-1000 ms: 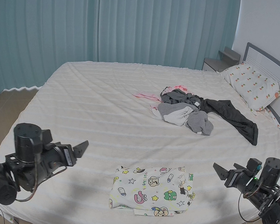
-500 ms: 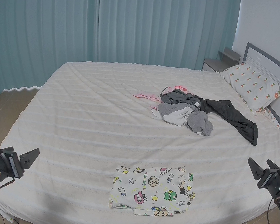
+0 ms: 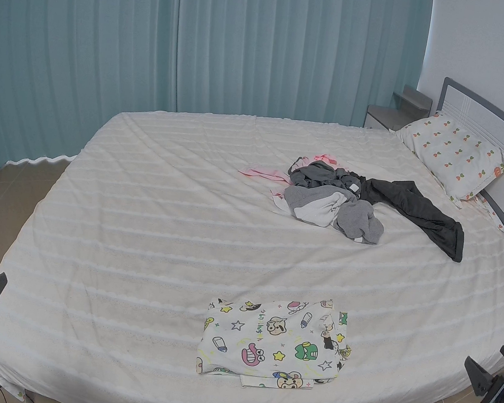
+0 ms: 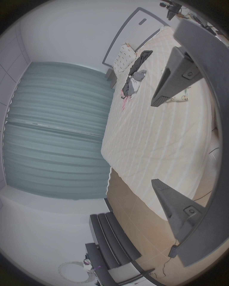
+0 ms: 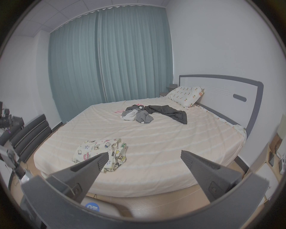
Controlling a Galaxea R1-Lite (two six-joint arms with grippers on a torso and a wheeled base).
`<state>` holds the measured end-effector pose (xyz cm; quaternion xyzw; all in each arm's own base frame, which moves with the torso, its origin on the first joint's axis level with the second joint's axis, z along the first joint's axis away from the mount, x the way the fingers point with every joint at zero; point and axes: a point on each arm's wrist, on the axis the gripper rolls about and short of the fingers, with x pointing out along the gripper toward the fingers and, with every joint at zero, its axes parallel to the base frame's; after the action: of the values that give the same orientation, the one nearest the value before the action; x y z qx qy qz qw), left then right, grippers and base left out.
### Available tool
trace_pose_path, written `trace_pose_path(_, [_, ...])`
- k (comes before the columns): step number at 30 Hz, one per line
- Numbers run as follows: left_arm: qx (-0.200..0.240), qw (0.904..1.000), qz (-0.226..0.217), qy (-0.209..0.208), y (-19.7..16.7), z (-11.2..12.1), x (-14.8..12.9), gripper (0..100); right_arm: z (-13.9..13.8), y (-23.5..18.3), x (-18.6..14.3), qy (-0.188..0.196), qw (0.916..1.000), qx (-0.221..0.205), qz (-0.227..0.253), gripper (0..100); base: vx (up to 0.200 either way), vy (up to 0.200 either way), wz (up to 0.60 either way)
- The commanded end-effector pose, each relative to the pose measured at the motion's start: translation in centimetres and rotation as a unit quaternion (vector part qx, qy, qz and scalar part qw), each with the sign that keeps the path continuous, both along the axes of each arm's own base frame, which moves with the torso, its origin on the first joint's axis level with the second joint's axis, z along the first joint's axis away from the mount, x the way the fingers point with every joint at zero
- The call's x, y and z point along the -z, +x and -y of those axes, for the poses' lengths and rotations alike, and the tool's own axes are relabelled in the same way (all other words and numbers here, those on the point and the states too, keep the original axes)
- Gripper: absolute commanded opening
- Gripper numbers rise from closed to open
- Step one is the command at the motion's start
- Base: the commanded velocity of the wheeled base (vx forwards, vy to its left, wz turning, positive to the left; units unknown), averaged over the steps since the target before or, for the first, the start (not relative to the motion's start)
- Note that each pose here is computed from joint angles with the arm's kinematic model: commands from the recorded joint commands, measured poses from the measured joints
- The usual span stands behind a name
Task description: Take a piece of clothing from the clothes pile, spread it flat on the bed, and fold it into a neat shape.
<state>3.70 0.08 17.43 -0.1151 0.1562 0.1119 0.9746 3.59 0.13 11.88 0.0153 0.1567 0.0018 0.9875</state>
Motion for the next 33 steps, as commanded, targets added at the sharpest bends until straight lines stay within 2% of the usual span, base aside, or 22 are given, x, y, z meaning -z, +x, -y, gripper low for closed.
trace_pose_path(1, [-0.073, 0.9973, 0.0, 0.007, -3.8, -0.8, 3.5, 100, 0.4, -6.4, 3.0, -0.052, 0.9949, 0.01, 0.086, 100, 0.0, 0.0, 0.0])
trace_pose_path(3, [-0.075, 0.9971, 0.0, 0.013, -4.2, -0.8, 4.0, 100, 0.2, -6.9, 3.2, -0.049, 0.993, 0.019, 0.105, 100, 0.0, 0.0, 0.0])
trace_pose_path(5, [-0.075, 0.9971, 0.0, 0.013, -4.2, -0.8, 4.0, 100, 0.2, -6.9, 3.2, -0.049, 0.993, 0.019, 0.105, 100, 0.0, 0.0, 0.0])
trace_pose_path(6, [-0.067, 0.9969, 0.007, 0.04, -5.2, -0.8, 5.6, 100, 0.2, -6.9, 3.3, -0.042, 0.9931, 0.015, 0.108, 100, 0.0, 0.0, 0.0])
trace_pose_path(10, [-0.048, 0.9929, 0.053, 0.096, -6.8, -0.8, 8.3, 100, 0.2, -6.8, 3.3, -0.019, 0.9931, 0.021, 0.114, 100, 0.0, 0.0, 0.0])
trace_pose_path(11, [-0.057, 0.9896, 0.072, 0.11, -7.2, -0.8, 8.6, 100, 0.2, -6.8, 3.3, -0.016, 0.9929, 0.022, 0.115, 100, 0.0, 0.0, 0.0])
trace_pose_path(13, [-0.05, 0.9884, 0.087, 0.114, -7.3, -0.6, 8.8, 100, 0.2, -6.7, 3.4, -0.017, 0.9927, 0.02, 0.118, 100, 0.0, 0.0, 0.0])
trace_pose_path(15, [-0.021, 0.9879, 0.105, 0.112, -7.0, -0.5, 8.9, 100, 0.2, -6.7, 3.4, -0.021, 0.9919, 0.011, 0.125, 100, 0.0, 0.0, 0.0])
trace_pose_path(17, [-0.01, 0.987, 0.116, 0.11, -6.8, -0.4, 9.0, 100, 0.1, -6.6, 3.4, -0.021, 0.9918, 0.005, 0.126, 100, 0.0, 0.0, 0.0])
trace_pose_path(18, [0.011, 0.9845, 0.138, 0.107, -6.5, -0.3, 9.1, 100, 0.1, -6.5, 3.5, -0.019, 0.9915, -0.006, 0.129, 100, 0.0, 0.0, 0.0])
trace_pose_path(20, [0.081, 0.9748, 0.174, 0.114, -6.0, 0.0, 9.5, 100, 0.0, -6.4, 3.7, -0.016, 0.9903, -0.027, 0.135, 100, 0.0, 0.0, 0.0])
trace_pose_path(21, [0.113, 0.9724, 0.162, 0.124, -6.0, 0.1, 9.7, 100, 0.0, -6.3, 3.8, -0.019, 0.9891, -0.033, 0.142, 100, 0.0, 0.0, 0.0])
trace_pose_path(23, [0.127, 0.9737, 0.147, 0.119, -6.0, 0.2, 10.1, 100, 0.0, -6.0, 4.2, -0.039, 0.9877, -0.034, 0.147, 100, 0.0, 0.0, 0.0])
trace_pose_path(25, [0.127, 0.9725, 0.154, 0.119, -6.0, 0.2, 9.9, 100, 0.0, -5.9, 4.3, -0.042, 0.9858, -0.033, 0.16, 100, 0.0, 0.0, 0.0])
trace_pose_path(33, [0.13, 0.9722, 0.155, 0.119, -6.0, 0.2, 9.9, 100, 0.0, -5.9, 4.3, -0.026, 0.9867, -0.03, 0.158, 100, 0.0, 0.0, 0.0])
